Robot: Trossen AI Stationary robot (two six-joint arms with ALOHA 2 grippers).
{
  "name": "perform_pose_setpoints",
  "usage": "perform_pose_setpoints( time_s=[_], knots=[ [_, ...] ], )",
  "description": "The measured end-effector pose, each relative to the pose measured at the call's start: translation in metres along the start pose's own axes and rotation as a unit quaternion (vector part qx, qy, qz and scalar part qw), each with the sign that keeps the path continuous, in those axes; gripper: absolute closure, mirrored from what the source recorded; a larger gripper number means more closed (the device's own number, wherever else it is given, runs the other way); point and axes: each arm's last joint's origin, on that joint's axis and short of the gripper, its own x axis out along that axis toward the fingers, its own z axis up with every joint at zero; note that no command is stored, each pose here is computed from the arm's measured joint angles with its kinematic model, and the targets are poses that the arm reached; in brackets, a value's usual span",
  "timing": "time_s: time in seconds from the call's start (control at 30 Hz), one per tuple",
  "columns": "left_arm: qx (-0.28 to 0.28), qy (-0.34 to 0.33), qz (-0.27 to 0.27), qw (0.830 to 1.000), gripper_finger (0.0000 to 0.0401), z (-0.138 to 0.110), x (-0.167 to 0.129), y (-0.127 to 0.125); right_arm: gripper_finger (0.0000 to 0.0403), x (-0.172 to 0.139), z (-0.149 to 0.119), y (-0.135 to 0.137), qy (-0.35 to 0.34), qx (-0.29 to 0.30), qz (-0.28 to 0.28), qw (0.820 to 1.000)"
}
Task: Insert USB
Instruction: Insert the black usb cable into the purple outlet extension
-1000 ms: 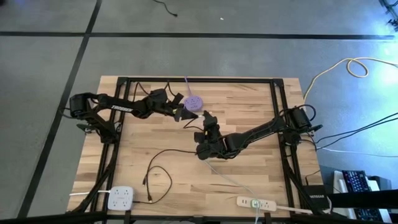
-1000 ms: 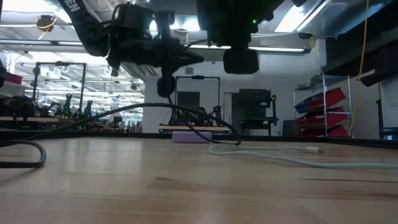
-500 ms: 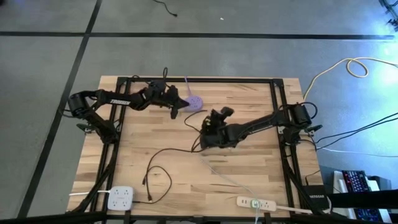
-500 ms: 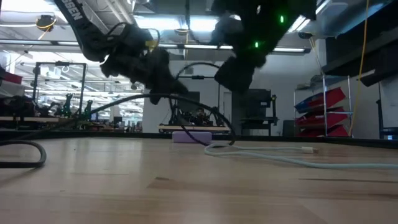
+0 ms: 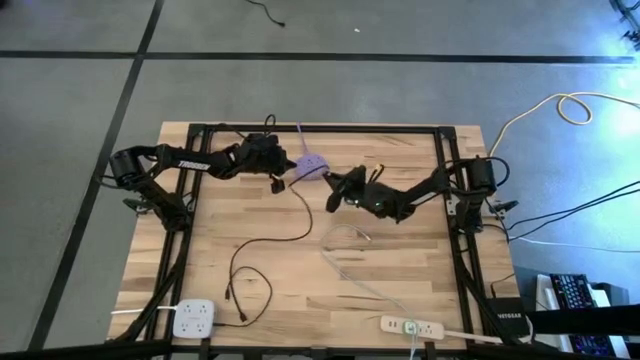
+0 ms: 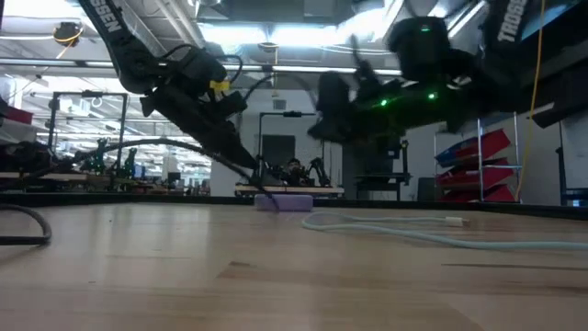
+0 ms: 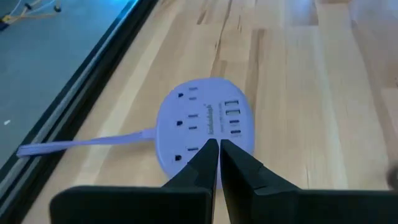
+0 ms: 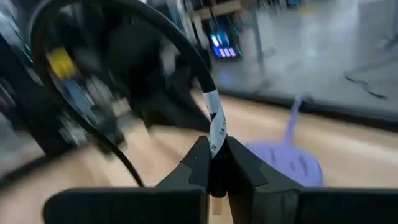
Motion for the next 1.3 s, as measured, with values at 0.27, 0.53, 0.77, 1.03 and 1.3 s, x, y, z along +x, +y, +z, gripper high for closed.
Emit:
perform_pose_setpoints(
  time_s=[0.27,0.53,0.77,1.03,1.3],
  knots=[
    [0.068,-0.035,-0.061,0.995,0.04,0.005,0.0,-0.008,0.0394,0.025,-0.001,0.005,0.049,0.004,-0.069,0.996],
    [0.081,0.021,0.036,0.996,0.04,0.003,0.002,-0.011,0.0398,0.044,0.009,0.015,0.014,0.001,-0.128,0.992],
    [0.077,0.065,0.088,0.991,0.04,-0.006,0.002,-0.001,0.0398,0.055,-0.004,-0.002,0.032,0.057,-0.159,0.985],
    [0.064,0.089,0.049,0.993,0.04,-0.032,0.025,0.0,0.0398,0.071,-0.01,-0.005,0.074,0.1,-0.133,0.983],
    [0.078,0.095,0.036,0.992,0.04,-0.032,0.03,-0.01,0.0398,0.071,-0.015,-0.009,0.092,0.091,-0.148,0.98]
  ],
)
